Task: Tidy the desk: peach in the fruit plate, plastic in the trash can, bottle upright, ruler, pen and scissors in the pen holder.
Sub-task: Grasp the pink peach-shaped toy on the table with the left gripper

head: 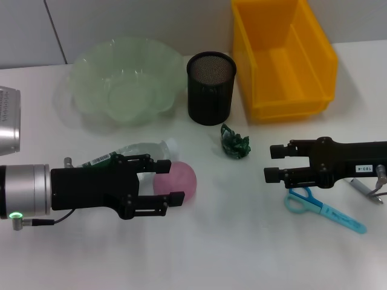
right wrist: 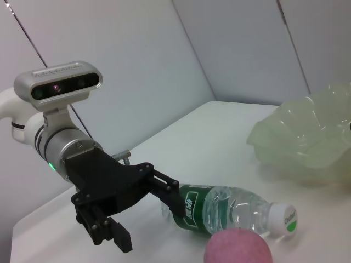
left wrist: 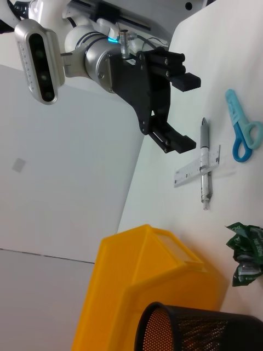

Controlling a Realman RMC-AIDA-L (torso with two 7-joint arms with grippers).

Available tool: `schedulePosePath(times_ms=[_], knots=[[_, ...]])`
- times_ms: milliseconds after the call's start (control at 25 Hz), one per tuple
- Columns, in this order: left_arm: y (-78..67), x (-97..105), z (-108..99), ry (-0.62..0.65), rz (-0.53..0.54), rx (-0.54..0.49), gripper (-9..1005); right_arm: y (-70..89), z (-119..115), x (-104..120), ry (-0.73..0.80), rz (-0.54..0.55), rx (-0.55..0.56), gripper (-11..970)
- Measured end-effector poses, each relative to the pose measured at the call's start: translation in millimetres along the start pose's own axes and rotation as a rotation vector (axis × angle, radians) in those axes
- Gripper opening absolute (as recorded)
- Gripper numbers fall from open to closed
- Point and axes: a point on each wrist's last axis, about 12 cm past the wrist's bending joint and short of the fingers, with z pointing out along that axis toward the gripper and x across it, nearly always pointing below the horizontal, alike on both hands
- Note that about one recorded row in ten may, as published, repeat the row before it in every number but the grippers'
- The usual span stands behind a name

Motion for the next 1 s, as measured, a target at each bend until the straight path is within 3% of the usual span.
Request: schedulePosePath(times_ms=[1000], knots=[[0.9,-1.8,-1.8,0.003,0.013,-0.004,700,-0.3,1.3,-0.7,0.0,0.002,-0.001,765]])
